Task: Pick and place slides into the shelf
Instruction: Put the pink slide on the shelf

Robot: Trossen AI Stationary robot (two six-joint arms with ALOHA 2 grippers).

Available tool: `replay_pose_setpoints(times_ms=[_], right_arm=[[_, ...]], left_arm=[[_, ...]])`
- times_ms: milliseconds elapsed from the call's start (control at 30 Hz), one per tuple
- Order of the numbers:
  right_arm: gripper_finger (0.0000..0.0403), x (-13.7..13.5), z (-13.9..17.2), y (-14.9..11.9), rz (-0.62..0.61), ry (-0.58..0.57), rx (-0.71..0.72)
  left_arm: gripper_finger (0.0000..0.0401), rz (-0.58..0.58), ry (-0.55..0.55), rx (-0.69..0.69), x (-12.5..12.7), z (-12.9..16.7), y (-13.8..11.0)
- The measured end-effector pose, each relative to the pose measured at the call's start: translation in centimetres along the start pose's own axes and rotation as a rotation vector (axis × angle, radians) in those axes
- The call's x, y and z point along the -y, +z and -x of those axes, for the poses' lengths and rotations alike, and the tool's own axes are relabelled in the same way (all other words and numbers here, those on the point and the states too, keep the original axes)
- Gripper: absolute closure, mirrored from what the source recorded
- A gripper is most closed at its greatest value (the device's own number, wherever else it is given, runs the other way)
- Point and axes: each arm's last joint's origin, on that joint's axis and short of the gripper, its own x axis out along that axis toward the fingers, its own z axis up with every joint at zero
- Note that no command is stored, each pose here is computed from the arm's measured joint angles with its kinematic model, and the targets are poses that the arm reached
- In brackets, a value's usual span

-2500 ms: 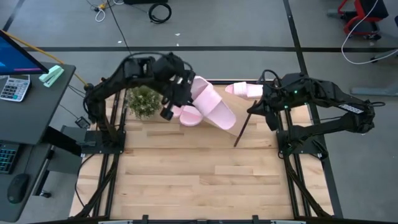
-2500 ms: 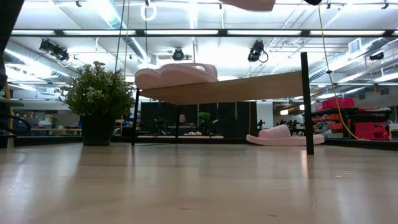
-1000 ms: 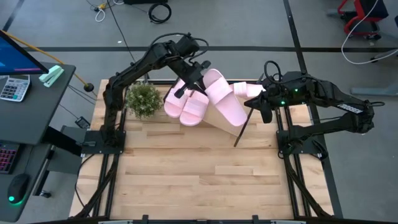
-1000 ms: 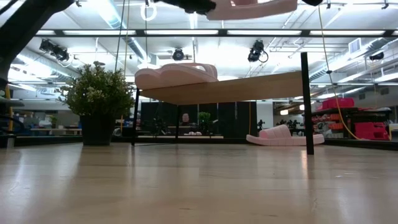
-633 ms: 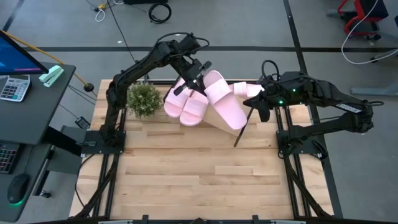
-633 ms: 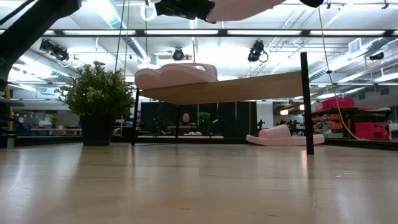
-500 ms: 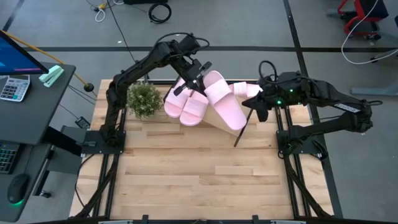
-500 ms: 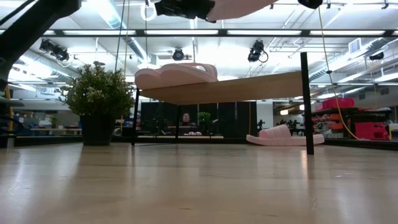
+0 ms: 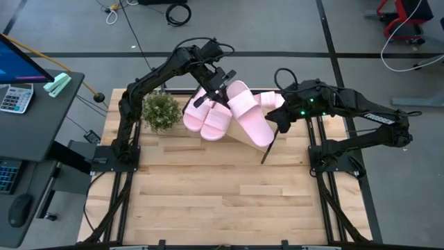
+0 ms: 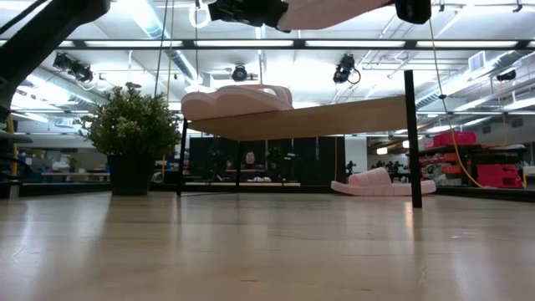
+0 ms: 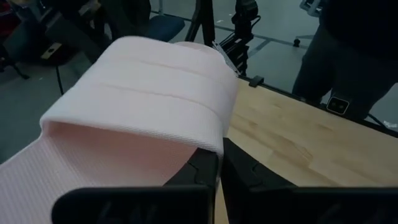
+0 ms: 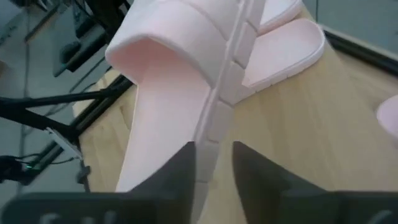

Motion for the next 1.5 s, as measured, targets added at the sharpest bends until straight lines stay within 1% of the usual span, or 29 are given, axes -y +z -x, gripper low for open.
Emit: replay_pose_setpoints(times_ms=[233, 333, 400, 567, 833, 933, 1067, 1233, 1367, 1500], right_arm=[[0.0173, 0.6, 0.0, 0.6, -0.122, 0.074, -0.047], [0.0142, 0.5, -0.1, 0.9, -0.128, 0.139, -0.06], [0.0131, 0.4, -0.2, 1.3, -0.126, 0.178, -0.052], [0.013, 0.5, -1.5, 1.7, -0.121, 0.185, -0.073], [0.015, 1.4, -4.3, 1.7, -0.077, 0.101, -0.157], [0.0154, 1.9, -4.4, 1.7, -0.08, 0.075, -0.172], [0.0153, 2.6, -3.2, 1.6, -0.092, 0.041, -0.17], [0.0149, 2.8, -2.2, 1.8, -0.107, 0.048, -0.135], [0.0149, 2.7, -2.4, 2.0, -0.106, 0.087, -0.135], [0.0151, 2.6, -3.5, 2.3, -0.105, 0.09, -0.14]], left_arm=[[0.0392, -0.001, 0.006, -0.017, 0.0, 0.0, 0.0], [0.0392, -0.001, 0.008, -0.022, 0.0, 0.0, -0.1], [0.0392, -0.002, 0.009, -0.021, 0.0, 0.0, -0.1], [0.0392, -0.002, 0.009, -0.02, 0.0, 0.0, 0.0], [0.0392, 0.005, 0.012, -0.027, 0.1, 0.1, 0.1], [0.0392, 0.005, 0.012, -0.022, 0.1, 0.1, 0.1], [0.0392, 0.021, 0.012, -0.024, 0.1, 0.1, 0.1], [0.0392, 0.019, 0.012, -0.022, 0.1, 0.2, 0.2], [0.0392, 0.011, 0.014, -0.017, 0.1, 0.2, 0.2], [0.0392, -0.004, 0.024, -0.012, -0.1, 0.1, 0.3]])
